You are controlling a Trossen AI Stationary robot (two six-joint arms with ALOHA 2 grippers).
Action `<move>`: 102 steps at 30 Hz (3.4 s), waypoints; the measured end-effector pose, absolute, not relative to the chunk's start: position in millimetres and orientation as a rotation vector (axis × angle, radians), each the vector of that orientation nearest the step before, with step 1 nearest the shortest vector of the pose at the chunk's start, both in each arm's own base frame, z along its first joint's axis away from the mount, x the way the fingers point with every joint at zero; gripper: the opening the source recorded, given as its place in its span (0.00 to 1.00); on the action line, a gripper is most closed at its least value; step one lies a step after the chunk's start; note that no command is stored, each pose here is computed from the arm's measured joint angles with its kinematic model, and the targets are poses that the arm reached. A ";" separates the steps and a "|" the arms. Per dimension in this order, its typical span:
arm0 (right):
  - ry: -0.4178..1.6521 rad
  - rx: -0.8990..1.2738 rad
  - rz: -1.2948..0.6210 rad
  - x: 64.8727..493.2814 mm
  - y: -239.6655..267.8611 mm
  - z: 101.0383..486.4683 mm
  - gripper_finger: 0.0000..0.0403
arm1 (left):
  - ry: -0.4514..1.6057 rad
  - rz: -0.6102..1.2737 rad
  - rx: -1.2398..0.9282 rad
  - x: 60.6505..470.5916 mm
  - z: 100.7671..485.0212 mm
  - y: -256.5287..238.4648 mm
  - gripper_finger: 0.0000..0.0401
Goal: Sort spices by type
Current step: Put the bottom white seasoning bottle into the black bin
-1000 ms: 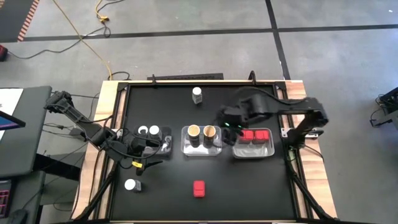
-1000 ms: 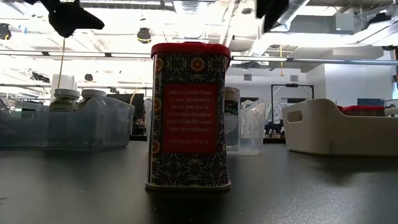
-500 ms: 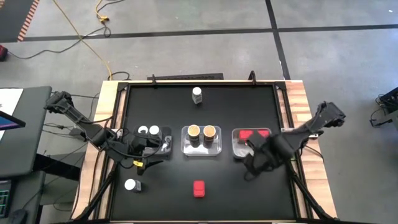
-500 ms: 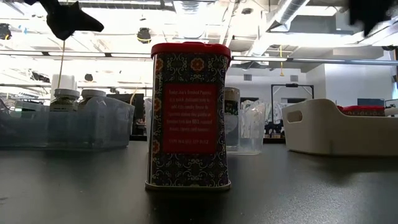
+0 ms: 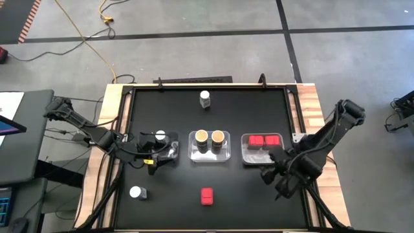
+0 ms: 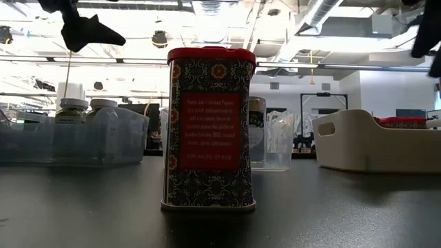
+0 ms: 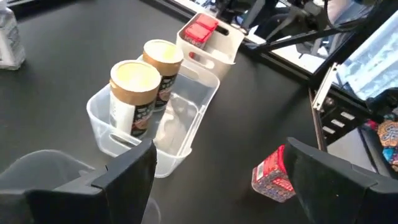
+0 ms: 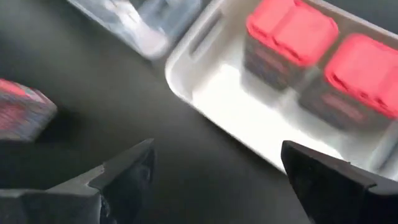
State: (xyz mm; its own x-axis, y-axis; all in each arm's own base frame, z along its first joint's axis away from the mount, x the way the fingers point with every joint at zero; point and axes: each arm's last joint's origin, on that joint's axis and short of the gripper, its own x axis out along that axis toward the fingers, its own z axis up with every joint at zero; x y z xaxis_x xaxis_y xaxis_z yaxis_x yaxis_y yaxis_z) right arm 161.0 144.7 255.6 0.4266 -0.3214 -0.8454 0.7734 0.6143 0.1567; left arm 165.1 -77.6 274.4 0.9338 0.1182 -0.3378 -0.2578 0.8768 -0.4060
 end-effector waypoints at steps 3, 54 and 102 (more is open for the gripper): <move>0.747 0.625 -0.653 154.2 134.5 245.9 0.92 | 0.316 0.199 -0.427 166.5 281.0 -77.4 0.83; 0.599 0.692 -0.542 170.4 100.9 246.8 0.92 | 1.257 0.060 -0.260 112.3 250.1 -196.7 0.83; 0.596 0.704 -0.549 170.2 100.7 246.6 0.92 | 1.387 -0.068 -0.285 125.2 223.6 -179.5 0.83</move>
